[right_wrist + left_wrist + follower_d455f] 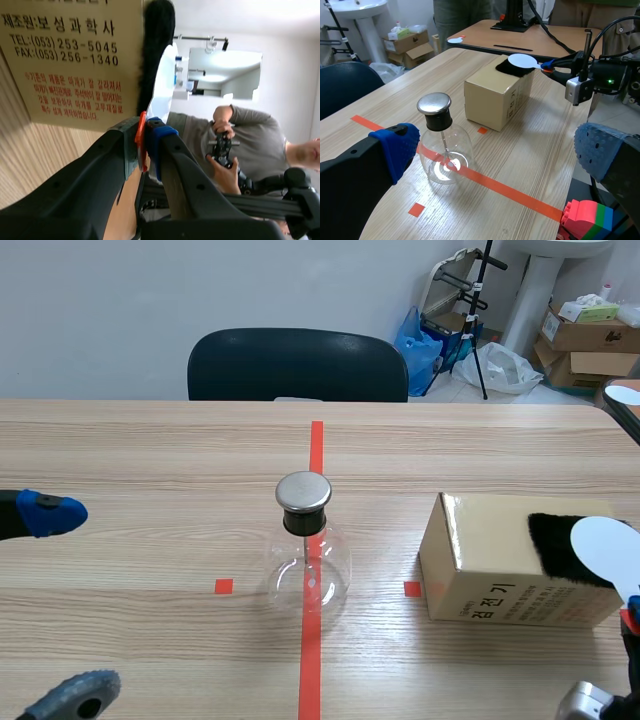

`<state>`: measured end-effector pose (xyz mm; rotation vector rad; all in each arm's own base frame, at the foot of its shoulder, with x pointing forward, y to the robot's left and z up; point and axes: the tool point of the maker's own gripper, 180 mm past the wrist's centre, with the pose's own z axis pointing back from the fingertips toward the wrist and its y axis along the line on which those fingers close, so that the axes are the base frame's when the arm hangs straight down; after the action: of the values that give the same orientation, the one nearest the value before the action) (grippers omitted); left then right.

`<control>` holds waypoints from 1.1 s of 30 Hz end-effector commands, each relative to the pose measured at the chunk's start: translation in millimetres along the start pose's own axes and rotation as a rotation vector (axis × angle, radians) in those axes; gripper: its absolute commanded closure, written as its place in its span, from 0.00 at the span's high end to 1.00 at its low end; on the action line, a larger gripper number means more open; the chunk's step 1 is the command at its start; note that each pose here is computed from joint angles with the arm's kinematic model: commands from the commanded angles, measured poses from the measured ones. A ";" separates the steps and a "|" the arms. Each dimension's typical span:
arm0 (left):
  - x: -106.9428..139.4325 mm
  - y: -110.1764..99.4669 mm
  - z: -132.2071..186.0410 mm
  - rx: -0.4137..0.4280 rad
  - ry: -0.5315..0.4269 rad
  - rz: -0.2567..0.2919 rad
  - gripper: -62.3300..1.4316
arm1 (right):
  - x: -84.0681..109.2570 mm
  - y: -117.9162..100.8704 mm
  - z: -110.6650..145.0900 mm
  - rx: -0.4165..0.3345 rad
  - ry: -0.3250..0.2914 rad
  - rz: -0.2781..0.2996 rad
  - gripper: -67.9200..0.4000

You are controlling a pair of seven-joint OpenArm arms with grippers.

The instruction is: Do the electroscope experiment

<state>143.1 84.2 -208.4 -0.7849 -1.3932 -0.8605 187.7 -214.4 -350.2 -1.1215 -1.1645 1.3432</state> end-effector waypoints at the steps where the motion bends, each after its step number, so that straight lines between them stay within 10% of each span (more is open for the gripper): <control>1: 6.6 1.4 -0.9 0.008 -0.033 0.003 1.00 | 5.4 -10.0 0.2 -0.047 -0.045 0.039 0.02; 7: 5.8 1.4 -0.9 0.008 -0.028 0.003 1.00 | -18.0 -11.1 0.6 -0.063 0.124 -0.006 0.02; 11: 5.8 1.4 -0.9 0.008 -0.028 0.003 1.00 | 22.4 -10.2 0.1 -0.058 -0.101 0.008 0.02; 15: 5.8 1.4 -0.9 0.008 -0.029 0.003 1.00 | -14.6 -10.0 4.1 -0.062 0.109 -0.022 0.02; 19: 5.9 1.5 -0.9 0.008 -0.029 0.003 1.00 | 14.1 -8.0 4.0 -0.050 -0.049 -0.003 0.02; 23: 5.8 1.4 -0.9 0.008 -0.029 0.003 1.00 | -12.5 -5.7 7.4 -0.043 0.109 -0.014 0.02; 27: 5.8 1.4 -0.9 0.008 -0.029 0.003 1.00 | 25.6 -2.0 5.1 -0.018 -0.108 0.014 0.02; 31: 5.8 1.5 -0.8 0.008 -0.028 0.003 1.00 | -9.0 -5.6 8.4 -0.040 0.085 -0.012 0.02; 33: 5.8 1.4 -0.9 0.008 -0.028 0.003 1.00 | -2.0 -0.4 8.0 -0.009 0.039 -0.016 0.02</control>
<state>143.0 84.2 -209.4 -0.7826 -1.3885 -0.8623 182.4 -222.2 -352.4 -1.1365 -1.1187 1.2190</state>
